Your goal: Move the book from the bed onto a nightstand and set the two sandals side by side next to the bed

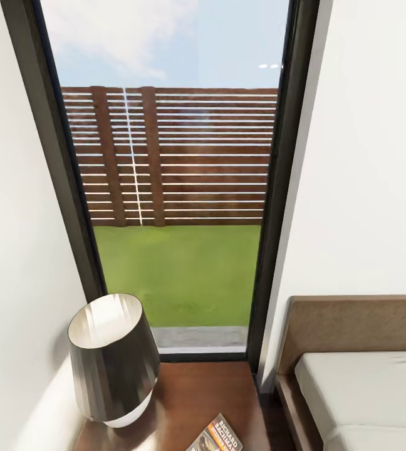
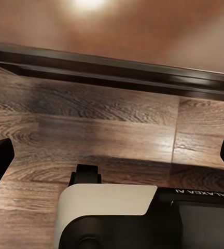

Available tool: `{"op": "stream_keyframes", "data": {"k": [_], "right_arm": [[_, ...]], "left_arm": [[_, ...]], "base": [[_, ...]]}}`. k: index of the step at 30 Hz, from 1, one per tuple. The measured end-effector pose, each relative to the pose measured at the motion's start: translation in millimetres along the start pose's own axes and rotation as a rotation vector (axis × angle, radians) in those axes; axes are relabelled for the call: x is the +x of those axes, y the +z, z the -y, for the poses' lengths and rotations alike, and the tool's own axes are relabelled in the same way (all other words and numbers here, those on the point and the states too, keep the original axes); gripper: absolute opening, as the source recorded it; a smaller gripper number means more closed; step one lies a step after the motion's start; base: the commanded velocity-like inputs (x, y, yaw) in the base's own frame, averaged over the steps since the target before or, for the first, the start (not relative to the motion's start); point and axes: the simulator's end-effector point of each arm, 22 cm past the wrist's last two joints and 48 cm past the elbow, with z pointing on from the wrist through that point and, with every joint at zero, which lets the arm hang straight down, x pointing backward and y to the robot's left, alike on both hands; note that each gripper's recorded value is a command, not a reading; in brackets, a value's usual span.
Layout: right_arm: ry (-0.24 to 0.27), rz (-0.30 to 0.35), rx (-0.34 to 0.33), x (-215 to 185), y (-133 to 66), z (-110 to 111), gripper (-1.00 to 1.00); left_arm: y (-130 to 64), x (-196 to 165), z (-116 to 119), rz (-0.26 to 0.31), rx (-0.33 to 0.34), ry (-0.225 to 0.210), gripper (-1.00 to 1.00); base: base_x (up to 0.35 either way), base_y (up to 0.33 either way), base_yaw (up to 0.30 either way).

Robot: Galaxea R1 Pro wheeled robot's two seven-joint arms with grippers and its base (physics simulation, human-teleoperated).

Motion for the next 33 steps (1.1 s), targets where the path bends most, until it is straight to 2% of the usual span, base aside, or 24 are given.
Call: {"op": "stream_keyframes", "data": {"k": [33], "right_arm": [[0.002,0.0,-0.004,0.6,0.5,-1.7,1.0]], "left_arm": [[0.0,-0.3,0.2,0.001,0.0,0.0,1.0]], "base": [[0.0,0.0,0.0]]}}
